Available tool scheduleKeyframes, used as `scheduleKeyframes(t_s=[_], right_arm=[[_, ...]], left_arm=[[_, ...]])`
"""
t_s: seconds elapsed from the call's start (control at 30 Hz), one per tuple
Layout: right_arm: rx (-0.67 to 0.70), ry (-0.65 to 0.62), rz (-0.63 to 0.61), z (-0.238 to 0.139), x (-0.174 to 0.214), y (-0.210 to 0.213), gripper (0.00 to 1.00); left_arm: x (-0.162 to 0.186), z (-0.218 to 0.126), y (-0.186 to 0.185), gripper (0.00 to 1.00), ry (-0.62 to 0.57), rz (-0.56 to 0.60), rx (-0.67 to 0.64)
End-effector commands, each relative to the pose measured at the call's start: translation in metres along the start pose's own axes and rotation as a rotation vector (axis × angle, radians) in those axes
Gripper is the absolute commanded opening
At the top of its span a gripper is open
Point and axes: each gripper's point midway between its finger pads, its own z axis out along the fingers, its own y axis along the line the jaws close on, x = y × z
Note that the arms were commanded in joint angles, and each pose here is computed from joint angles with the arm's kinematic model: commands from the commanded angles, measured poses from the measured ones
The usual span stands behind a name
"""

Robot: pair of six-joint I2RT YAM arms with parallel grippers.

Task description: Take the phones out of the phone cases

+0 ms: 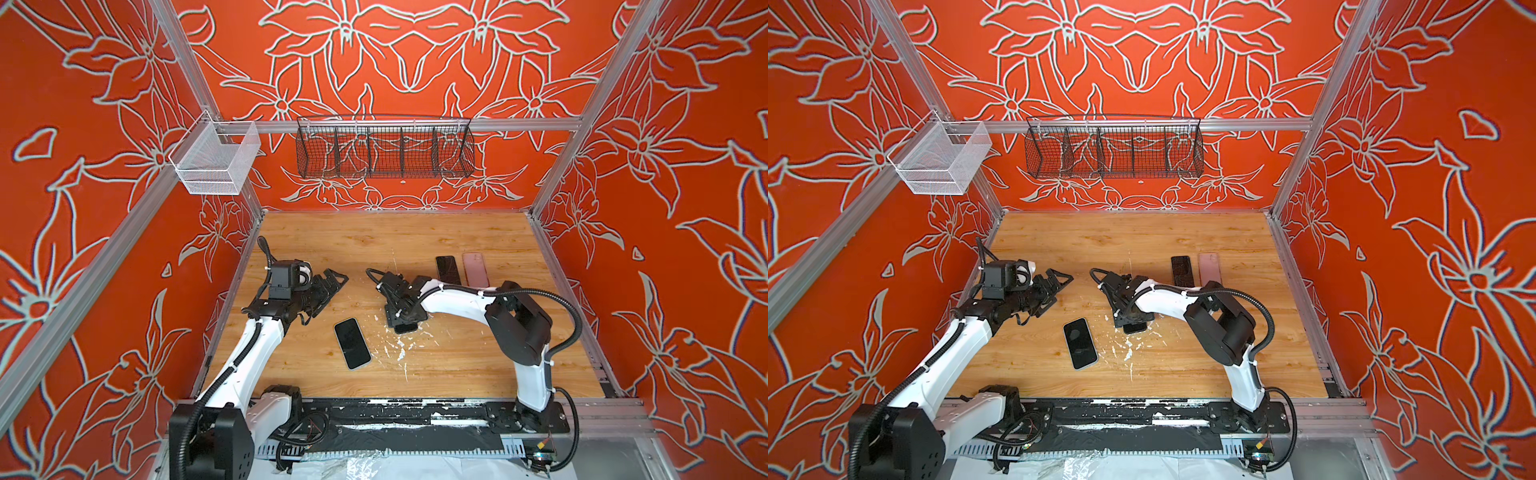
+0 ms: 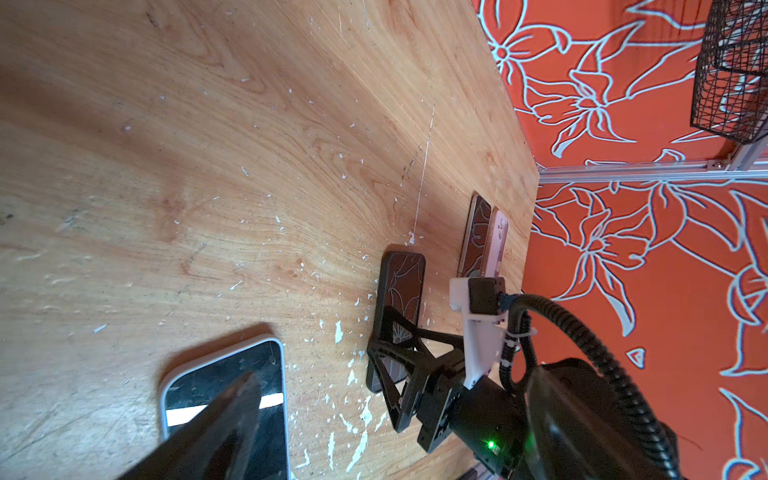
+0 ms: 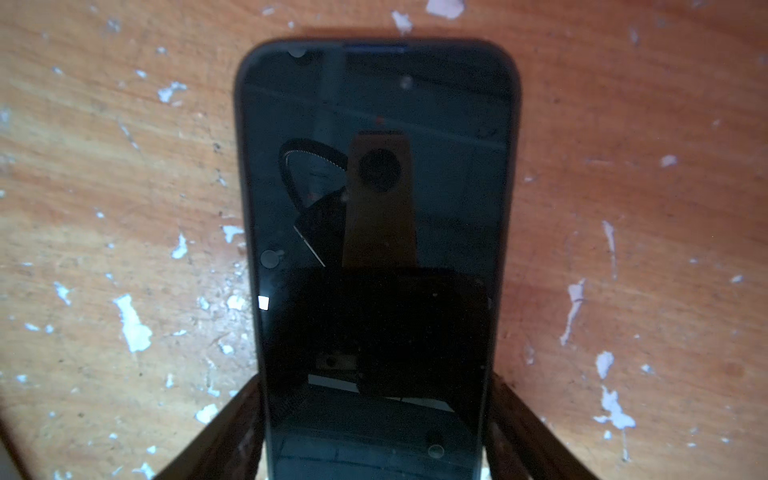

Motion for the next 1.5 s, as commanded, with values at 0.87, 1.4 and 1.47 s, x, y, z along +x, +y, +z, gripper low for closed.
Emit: scheduleKeyframes(t_s=[0.87,1.4,1.47], right_arm=[[-0.234,-0.066,-0.067,-0.054,-0.01,0.032,0.41],[-0.358,-0.068,-0.089,-0.078,-0.011,0.051,0.4],[-0.366,-0.068,-0.093,-0.08,-0.012,0.053,0.4]], left_arm=[[0.042,0.074,0.009,0.98,0.102,0.092,0.099],[0.058,0.106,-0.012,0.84,0.137,0.126,0.148],[0.06,0.109,-0.016,0.77,0.142,0.13,0.155]])
